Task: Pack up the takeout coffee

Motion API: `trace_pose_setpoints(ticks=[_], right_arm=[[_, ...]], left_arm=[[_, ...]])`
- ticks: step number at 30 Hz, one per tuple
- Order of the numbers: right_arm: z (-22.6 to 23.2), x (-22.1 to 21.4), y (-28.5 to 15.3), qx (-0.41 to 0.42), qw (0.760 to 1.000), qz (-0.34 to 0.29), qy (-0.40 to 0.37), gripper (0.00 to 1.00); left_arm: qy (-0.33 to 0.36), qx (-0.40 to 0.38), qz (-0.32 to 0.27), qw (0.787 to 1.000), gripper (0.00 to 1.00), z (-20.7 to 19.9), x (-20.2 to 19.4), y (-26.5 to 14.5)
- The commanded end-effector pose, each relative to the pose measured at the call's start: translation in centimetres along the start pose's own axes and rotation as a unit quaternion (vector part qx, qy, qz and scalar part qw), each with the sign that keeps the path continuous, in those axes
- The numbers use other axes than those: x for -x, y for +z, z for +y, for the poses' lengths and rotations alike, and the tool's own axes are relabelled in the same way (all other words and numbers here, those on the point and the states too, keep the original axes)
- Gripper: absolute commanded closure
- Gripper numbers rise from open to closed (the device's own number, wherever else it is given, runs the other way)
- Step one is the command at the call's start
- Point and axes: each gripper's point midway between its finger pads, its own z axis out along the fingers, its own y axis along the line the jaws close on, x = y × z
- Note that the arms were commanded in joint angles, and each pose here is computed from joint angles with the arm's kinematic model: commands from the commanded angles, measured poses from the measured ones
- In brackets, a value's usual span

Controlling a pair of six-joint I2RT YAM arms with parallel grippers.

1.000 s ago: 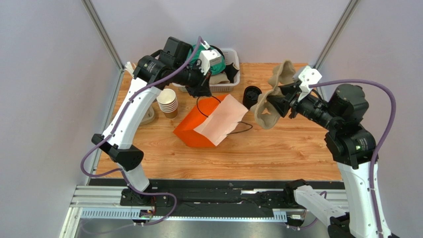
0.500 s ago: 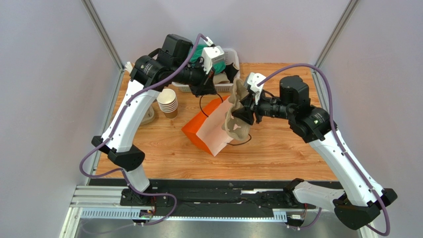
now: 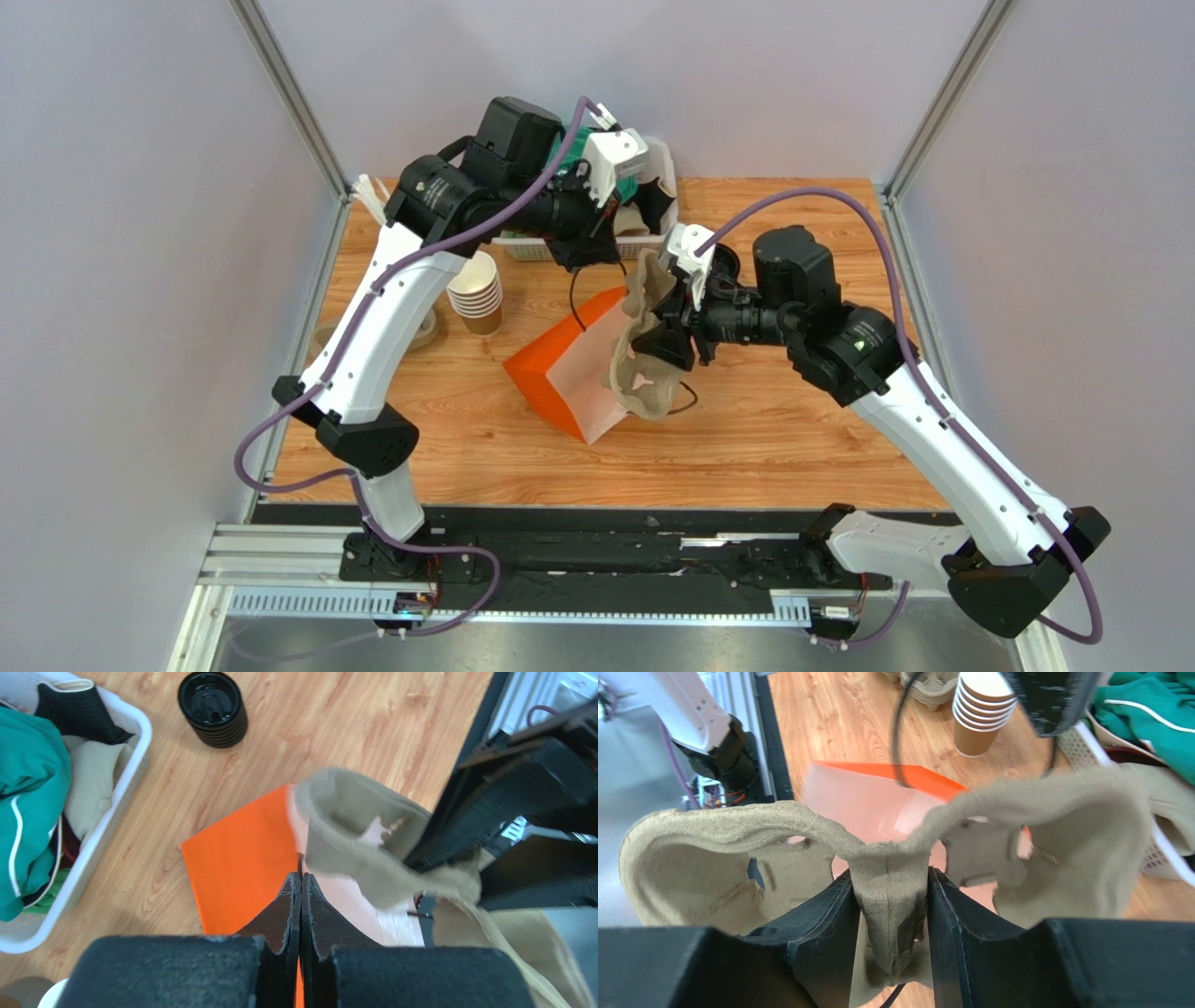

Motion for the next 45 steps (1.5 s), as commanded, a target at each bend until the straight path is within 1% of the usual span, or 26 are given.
trace_pose_setpoints(ticks=[1,5,9,15,20,23,25,27,33,38,45], right_arm=[[1.8,2.5,-0.6,0.031,0.998,-0.055,0.014,0.59],[2.3,2.8,-1.0,0.034,0.997,-0.063,0.016,0.59],[2.1,2.4,-0.9,0.033,0.998,-0.06,0.016,0.59],[1.8,0.7,0.6,0.046,0.998,-0.036,0.023,0.59],[1.7,1.2,0.6,0.058,0.998,-0.023,0.011,0.59],[1.4,2.0,0.5,0.055,0.998,-0.02,0.014,0.59],[1.1,2.3,0.4,0.052,0.998,-0.02,0.021,0.59],[1.0,2.0,0.6,0.051,0.998,-0.015,0.032,0.59],[0.6,0.4,0.8,0.045,0.997,-0.003,0.055,0.59],[-0.4,-0.1,0.8,0.034,0.998,0.001,0.058,0.59],[-0.6,-1.0,1.1,0.043,0.996,0.015,0.072,0.6]], left_arm=[[0.002,0.045,-0.032,0.998,1.0,1.5,2.0,-0.3],[-0.003,0.073,-0.033,0.997,1.0,2.7,2.3,0.0],[-0.001,0.071,-0.038,0.997,1.0,2.7,2.7,0.2],[0.006,0.04,-0.053,0.998,1.0,1.0,3.4,-0.8],[0.016,0.015,-0.068,0.997,1.0,-1.2,3.9,-2.2],[0.013,0.014,-0.07,0.997,1.0,-1.6,3.9,-2.4],[0.004,0.034,-0.07,0.997,1.0,-1.0,3.9,-2.5],[-0.005,0.037,-0.075,0.996,1.0,-1.0,4.0,-2.8],[-0.025,0.061,-0.082,0.994,1.0,0.4,4.3,-2.8],[-0.055,0.064,-0.066,0.994,1.0,2.7,3.3,-1.4],[-0.067,0.073,-0.056,0.993,1.0,4.7,2.9,-0.1]])
